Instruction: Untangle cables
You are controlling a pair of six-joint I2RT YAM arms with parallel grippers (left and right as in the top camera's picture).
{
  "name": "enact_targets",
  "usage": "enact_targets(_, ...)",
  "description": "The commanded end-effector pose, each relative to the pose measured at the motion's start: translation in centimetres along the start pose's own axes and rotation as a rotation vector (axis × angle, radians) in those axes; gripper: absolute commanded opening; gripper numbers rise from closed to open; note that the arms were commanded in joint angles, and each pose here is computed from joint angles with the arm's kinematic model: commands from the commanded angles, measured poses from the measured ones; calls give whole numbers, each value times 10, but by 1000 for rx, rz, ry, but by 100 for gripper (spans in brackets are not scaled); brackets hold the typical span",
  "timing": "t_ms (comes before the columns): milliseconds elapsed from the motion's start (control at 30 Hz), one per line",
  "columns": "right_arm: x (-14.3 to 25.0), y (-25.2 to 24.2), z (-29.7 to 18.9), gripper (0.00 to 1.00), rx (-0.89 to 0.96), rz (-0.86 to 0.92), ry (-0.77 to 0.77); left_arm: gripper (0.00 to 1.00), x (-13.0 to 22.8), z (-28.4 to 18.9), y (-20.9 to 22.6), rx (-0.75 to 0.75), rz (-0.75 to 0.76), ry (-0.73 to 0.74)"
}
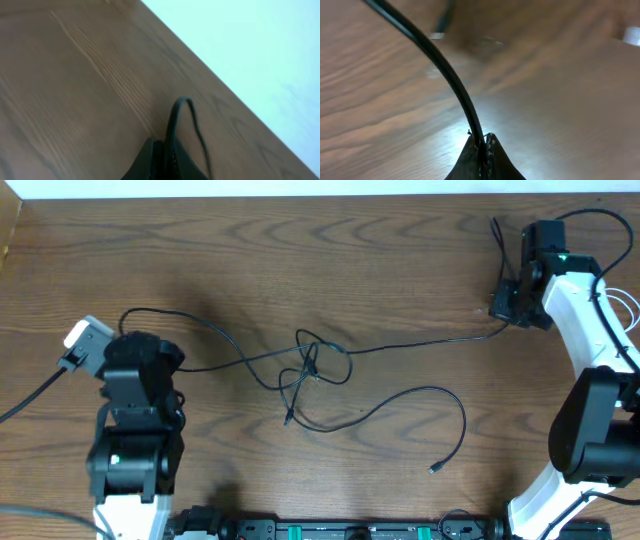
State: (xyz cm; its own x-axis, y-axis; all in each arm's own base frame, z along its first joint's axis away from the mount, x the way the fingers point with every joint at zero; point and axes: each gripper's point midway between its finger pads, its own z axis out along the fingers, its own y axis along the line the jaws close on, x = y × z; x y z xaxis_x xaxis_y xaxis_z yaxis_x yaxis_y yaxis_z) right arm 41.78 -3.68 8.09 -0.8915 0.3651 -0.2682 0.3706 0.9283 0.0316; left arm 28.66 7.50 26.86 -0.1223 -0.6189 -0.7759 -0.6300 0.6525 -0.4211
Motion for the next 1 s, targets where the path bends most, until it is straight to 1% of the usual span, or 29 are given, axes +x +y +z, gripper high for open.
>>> enact_targets(0, 2, 42, -10, 1, -204, -133, 4, 8, 21, 15, -12, 31, -8, 103)
enact_targets(33, 3, 48, -11, 1, -230, -156, 3, 8, 24, 19, -11, 20, -2, 113)
enact_targets(67, 5, 57, -13, 3, -264, -190, 3, 8, 28, 24, -11, 10, 5, 126)
enact_targets(133, 13, 78, -17, 13, -333, -261, 13, 8, 37, 34, -10, -12, 19, 153)
enact_targets(200, 24, 95, -21, 18, -383, -324, 32, 8, 41, 39, -10, -24, 28, 166)
enact_targets(333, 55, 121, -27, 24, -439, -412, 106, 8, 33, 38, -17, 9, 36, 134)
enact_targets(400, 74, 136, -34, 27, -502, -451, 158, 8, 26, 31, -22, 46, 39, 118)
enact_targets(533, 115, 178, -61, 52, -727, -587, 240, 8, 16, 14, -29, 115, 21, 96)
enact_targets(567, 124, 191, -71, 56, -796, -604, 259, 8, 14, 8, -29, 129, 15, 90)
enact_targets(633, 136, 209, -84, 56, -894, -626, 276, 8, 11, 2, -31, 151, 9, 87)
enact_targets(700, 149, 227, -96, 53, -976, -644, 295, 8, 9, -4, -31, 168, 2, 80)
enact_targets(767, 161, 239, -100, 48, -985, -632, 324, 8, 7, -7, -30, 172, 0, 75)
enact_targets(800, 169, 246, -100, 47, -987, -632, 339, 8, 7, -9, -30, 172, 0, 75)
enact_targets(900, 194, 269, -101, 47, -1002, -643, 366, 8, 10, -8, -27, 161, 6, 88)
enact_targets(967, 206, 282, -95, 46, -988, -645, 353, 8, 13, -8, -25, 152, 10, 97)
